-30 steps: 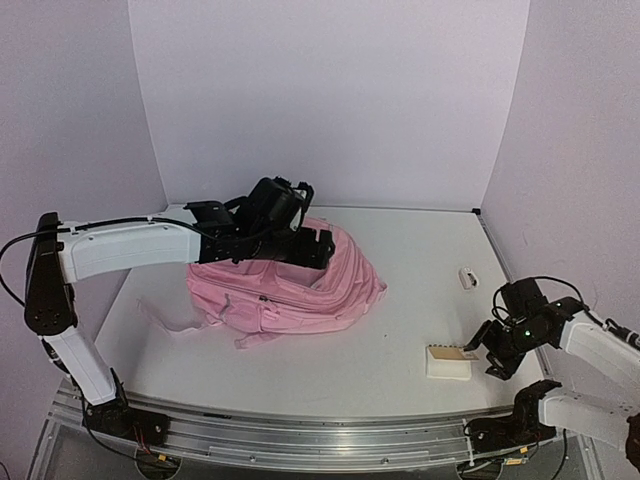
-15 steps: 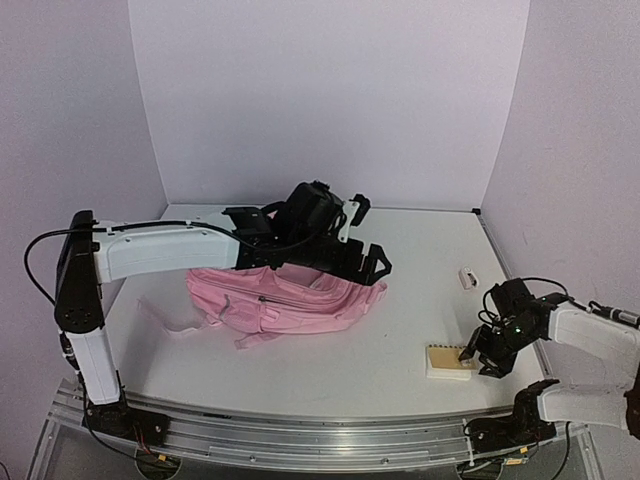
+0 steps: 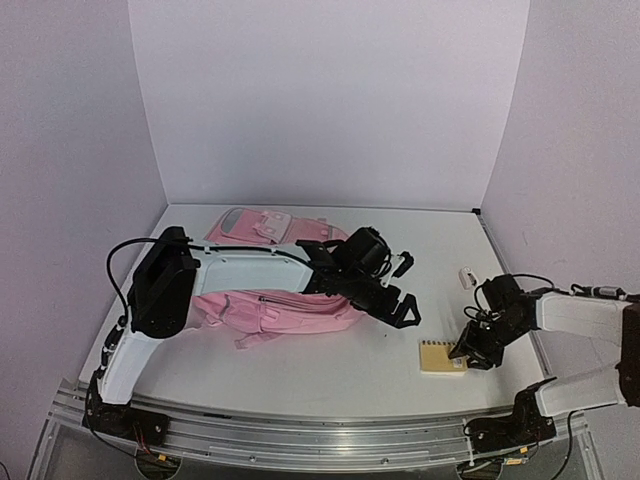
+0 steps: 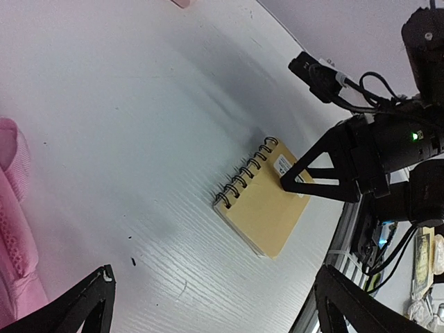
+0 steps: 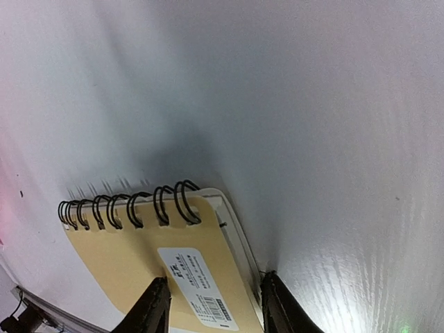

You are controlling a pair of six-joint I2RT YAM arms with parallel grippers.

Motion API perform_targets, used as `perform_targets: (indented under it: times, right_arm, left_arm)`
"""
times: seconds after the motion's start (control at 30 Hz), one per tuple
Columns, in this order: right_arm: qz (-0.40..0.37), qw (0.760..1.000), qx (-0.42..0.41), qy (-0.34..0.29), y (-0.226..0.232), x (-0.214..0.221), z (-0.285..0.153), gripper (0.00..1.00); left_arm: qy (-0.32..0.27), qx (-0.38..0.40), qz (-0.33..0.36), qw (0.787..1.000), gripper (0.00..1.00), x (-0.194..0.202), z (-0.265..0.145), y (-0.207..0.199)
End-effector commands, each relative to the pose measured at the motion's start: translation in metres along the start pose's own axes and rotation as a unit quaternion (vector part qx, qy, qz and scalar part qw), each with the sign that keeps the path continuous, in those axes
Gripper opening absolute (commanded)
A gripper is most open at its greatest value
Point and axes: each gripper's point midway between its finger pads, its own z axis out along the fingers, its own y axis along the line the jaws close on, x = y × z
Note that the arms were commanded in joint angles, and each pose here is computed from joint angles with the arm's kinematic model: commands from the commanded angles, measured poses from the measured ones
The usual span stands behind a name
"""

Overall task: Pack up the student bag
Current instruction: Adjust the stationery at the center of the board.

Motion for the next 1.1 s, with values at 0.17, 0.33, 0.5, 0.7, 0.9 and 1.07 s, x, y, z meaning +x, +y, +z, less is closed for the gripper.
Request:
perform_targets:
  times: [0.17, 0.33, 0.5, 0.7, 0.9, 1.07]
  right_arm:
    - [-0.149, 0.981, -0.118, 0.043, 0.062, -0.014, 0.027, 0.35]
    - [-0.205, 0.967, -0.140, 0.064, 0.088, -0.025, 0.036, 0.32]
    - [-0.232, 0.958, -0.147, 0.080, 0.103, -0.030, 0.047, 0.32]
    - [-0.201, 0.971, -0.128, 0.022, 0.115, -0.056, 0.030, 0.47]
    - [-0.116, 0.986, -0.114, -0.039, 0.107, -0.061, -0.007, 0.71]
    - [-0.025, 0.993, -0.115, -0.002, 0.077, -0.022, -0.008, 0.73]
  left_arm:
    - [0.030, 0.038, 0.066, 0.997, 0.91, 0.006, 0.034, -0.005]
    - [0.044, -0.020, 0.061, 0.997, 0.75, 0.011, 0.044, 0.025]
    - [0.075, -0.028, 0.037, 0.996, 0.63, 0.033, 0.050, 0.042]
    - [0.109, -0.057, -0.010, 0.992, 0.41, 0.064, 0.057, 0.059]
    - [0.129, -0.133, -0.047, 0.982, 0.28, 0.090, 0.060, 0.083]
    - [0.141, -0.158, -0.071, 0.975, 0.21, 0.106, 0.055, 0.093]
